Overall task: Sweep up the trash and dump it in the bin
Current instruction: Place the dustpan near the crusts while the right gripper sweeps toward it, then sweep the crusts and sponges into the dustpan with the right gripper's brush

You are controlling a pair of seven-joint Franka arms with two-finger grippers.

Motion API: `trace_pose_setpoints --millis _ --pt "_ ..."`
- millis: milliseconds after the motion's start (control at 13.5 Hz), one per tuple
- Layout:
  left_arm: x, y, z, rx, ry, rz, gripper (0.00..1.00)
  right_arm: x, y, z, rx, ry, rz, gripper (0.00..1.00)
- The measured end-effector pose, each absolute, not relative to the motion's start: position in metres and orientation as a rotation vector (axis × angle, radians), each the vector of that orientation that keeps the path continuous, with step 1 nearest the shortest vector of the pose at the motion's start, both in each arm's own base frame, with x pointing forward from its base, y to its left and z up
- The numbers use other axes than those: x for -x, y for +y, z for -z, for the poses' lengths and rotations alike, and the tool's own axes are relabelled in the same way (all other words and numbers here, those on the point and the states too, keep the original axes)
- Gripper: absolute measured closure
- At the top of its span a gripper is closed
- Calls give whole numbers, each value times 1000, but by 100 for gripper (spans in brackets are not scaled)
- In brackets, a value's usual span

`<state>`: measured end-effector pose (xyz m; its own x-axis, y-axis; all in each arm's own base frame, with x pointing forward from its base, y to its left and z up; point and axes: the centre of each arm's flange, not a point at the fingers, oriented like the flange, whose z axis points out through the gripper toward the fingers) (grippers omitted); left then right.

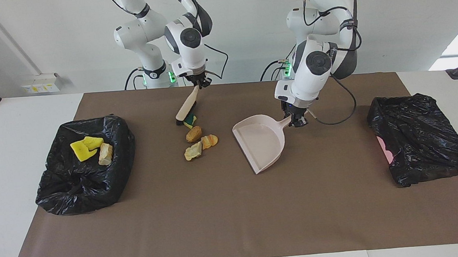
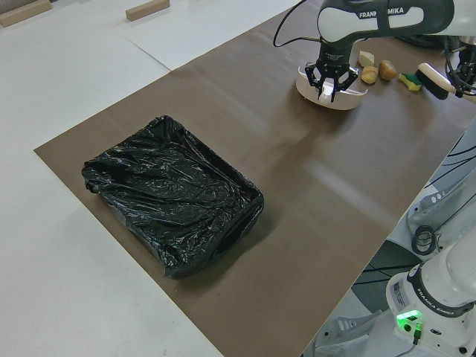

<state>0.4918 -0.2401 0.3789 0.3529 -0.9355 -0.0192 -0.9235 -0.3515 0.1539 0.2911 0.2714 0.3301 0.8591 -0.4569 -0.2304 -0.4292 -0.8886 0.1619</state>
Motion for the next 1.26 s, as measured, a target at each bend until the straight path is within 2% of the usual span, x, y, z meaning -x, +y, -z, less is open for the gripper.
trace_pose_setpoints --millis 223,446,892,1041,1264 --pt "-475 -264 -364 -2457 -1781 102 68 -329 316 -320 -2944 -656 378 75" --pt "-474 -264 -364 -2459 -1781 90 68 -373 340 -321 -2979 -583 349 75" --pt "-475 -263 -364 -2461 -1776 89 68 -401 349 -340 -3089 35 383 75" --pt "-475 -262 -364 -2462 -1774 89 68 -410 347 -356 -3080 119 423 75" --pt "-475 -262 -364 -2463 -1772 89 68 -440 309 -385 -3063 76 449 75"
